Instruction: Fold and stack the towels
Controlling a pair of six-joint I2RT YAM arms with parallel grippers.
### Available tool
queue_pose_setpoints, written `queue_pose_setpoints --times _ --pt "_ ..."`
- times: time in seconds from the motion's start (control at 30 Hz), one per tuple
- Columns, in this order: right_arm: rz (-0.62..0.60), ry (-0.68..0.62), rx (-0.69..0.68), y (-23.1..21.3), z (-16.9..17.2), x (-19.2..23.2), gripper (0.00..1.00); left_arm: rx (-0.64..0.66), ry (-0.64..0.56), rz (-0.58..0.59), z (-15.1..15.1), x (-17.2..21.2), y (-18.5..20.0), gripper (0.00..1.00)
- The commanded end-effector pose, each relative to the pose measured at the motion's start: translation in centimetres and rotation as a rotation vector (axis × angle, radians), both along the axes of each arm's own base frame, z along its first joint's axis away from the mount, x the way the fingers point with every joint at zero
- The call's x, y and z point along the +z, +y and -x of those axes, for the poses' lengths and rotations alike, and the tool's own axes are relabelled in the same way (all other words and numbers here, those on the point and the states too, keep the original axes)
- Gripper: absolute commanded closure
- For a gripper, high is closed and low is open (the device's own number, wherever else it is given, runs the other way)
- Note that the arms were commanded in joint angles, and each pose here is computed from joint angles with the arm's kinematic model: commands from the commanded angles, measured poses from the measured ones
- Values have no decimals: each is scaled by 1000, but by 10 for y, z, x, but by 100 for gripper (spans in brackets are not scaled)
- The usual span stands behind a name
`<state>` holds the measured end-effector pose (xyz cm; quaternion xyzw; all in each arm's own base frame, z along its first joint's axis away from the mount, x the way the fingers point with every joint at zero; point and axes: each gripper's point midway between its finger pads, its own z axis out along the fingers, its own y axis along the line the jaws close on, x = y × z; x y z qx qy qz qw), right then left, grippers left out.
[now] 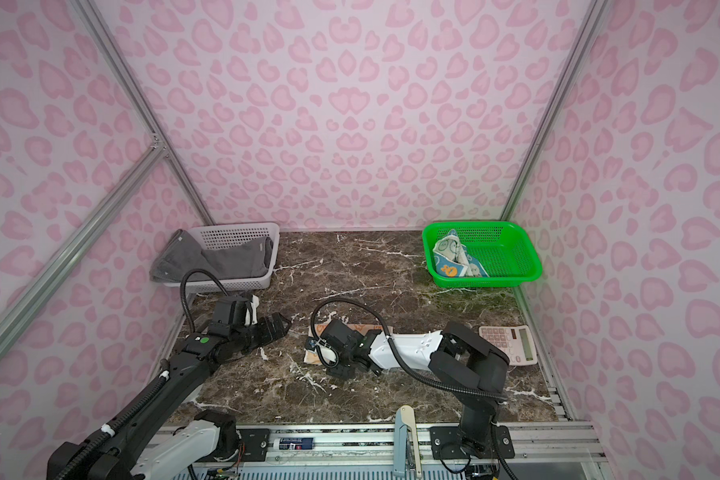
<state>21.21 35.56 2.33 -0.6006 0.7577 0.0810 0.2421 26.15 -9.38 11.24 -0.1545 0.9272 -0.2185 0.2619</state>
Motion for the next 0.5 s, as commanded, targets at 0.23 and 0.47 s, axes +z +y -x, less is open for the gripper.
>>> queue_pose_setpoints --times 0.23,0.47 --pt "172 -13 -28 -18 -10 -37 46 -9 23 46 1 -8 -2 1" --pt "52 79 -36 -13 -4 -38 76 -9 68 151 4 -30 -16 0"
